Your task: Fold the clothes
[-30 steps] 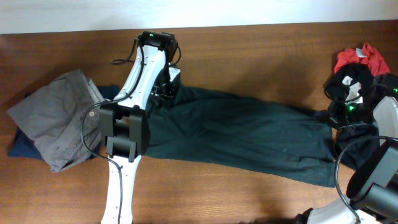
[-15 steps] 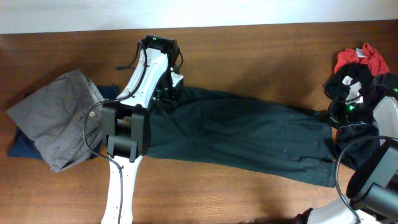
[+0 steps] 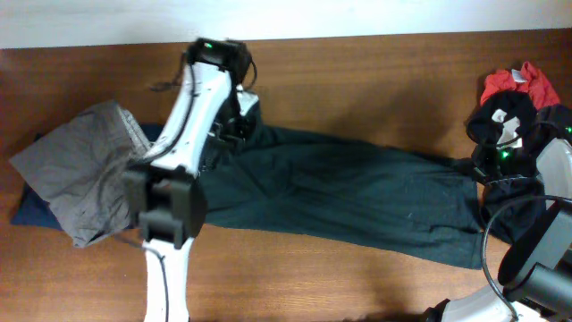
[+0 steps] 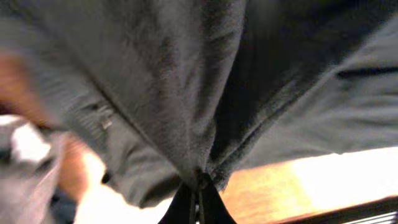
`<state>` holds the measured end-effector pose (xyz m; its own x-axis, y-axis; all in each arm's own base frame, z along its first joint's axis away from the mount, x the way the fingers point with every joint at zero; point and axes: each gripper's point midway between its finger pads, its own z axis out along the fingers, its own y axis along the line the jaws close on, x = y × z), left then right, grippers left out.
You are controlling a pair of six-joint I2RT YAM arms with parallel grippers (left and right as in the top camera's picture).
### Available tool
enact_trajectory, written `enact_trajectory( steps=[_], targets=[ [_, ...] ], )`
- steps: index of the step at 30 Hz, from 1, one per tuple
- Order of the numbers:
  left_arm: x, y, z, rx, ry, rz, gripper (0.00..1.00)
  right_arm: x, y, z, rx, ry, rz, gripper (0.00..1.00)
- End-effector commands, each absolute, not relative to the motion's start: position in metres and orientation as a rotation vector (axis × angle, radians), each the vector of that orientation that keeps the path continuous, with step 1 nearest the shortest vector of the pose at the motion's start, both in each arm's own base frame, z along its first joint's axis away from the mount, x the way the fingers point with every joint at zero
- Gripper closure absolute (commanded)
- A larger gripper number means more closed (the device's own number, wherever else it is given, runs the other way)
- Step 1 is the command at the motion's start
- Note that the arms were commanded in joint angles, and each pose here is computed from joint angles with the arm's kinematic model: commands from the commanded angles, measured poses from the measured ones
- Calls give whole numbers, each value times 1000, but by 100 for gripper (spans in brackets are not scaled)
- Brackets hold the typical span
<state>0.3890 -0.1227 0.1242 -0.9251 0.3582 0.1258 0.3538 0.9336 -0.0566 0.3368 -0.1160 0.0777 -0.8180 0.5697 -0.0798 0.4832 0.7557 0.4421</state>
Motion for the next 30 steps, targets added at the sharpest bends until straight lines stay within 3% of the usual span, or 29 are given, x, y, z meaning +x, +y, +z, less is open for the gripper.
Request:
enact_trajectory(
  steps=[1, 9, 20, 23, 27, 30],
  targets=[
    [389, -110, 185, -550, -3122, 41, 99, 336, -117, 89, 818, 2724, 604, 96],
    [383, -110, 203, -540, -3167, 49, 99, 322, -109, 87, 854, 2779, 637, 96],
    [337, -97, 140, -492, -2895, 1, 99, 316, -105, 87, 829, 2808, 650, 95],
    [335, -97, 138, -490, -2884, 0, 99, 312, -103, 87, 840, 2822, 661, 86],
    [335, -96, 142, -493, -2896, 1, 87, 307, -102, 86, 855, 2843, 655, 74],
    [335, -96, 145, -495, -2904, -4, 78, 301, -107, 83, 869, 2878, 594, 73]
  ],
)
